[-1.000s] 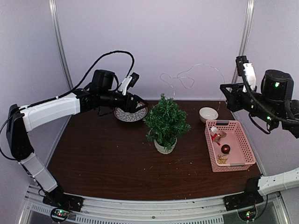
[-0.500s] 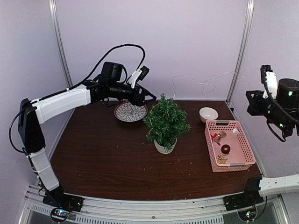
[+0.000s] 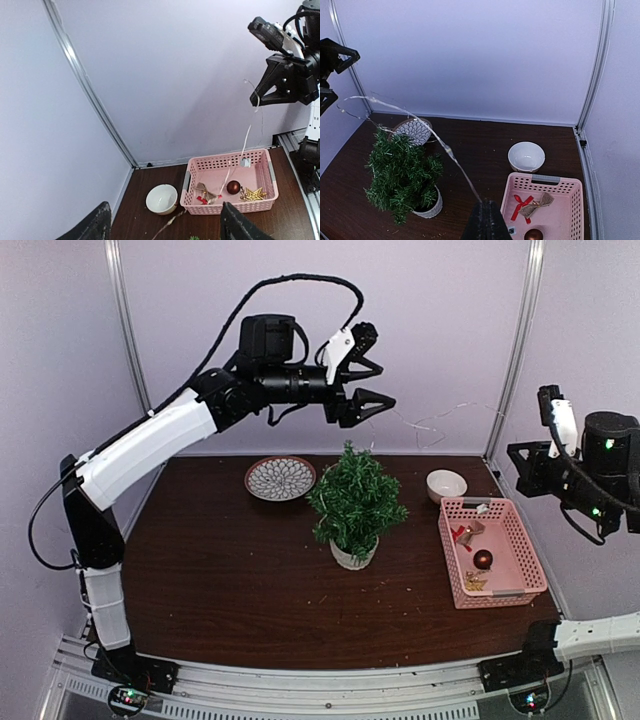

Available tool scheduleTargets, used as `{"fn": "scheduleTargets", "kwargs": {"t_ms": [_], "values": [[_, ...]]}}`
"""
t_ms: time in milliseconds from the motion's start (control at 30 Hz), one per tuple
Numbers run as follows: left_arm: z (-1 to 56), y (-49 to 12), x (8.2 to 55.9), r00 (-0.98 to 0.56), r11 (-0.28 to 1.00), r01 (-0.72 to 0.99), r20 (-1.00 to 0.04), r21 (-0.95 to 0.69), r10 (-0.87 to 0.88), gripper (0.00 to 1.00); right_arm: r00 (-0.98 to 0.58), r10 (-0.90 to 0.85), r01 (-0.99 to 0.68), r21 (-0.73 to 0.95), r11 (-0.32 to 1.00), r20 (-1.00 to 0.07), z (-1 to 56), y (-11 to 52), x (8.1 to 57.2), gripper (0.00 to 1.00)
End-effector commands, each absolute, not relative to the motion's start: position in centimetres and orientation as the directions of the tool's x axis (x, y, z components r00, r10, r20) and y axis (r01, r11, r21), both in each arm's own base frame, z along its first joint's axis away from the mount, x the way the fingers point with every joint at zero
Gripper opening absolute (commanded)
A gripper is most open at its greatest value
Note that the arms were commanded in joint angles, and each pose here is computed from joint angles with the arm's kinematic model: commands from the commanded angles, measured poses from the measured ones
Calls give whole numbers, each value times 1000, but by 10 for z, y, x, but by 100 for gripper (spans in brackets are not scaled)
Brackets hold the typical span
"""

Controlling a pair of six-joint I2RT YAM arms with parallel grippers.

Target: Decorate the small christmas tree

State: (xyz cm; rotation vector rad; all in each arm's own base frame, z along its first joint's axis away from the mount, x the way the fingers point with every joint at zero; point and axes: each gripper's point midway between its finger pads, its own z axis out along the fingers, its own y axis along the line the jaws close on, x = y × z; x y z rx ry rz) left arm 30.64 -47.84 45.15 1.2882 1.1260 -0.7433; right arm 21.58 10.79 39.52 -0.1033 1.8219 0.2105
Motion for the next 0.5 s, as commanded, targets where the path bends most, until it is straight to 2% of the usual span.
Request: {"fn": "scheduleTargets", "kwargs": {"t_ms": [0,300,333,467], "values": [[431,-502,306,421,100,890,-886,445,193,75,-267,19,-249,88,965,-964,396,124,217,0],[391,-514,282,460,-62,886,-855,459,238,70,-271,-13,-282,67,957,-962,400,134,219,0],[387,-513,283,463,-61,884,-851,464,248,68,-271,-13,-281,67,957,-962,400,134,219,0],[382,-513,291,486,-42,868,-830,494,276,47,-274,-18,-273,60,960,-961,398,133,220,0]]}}
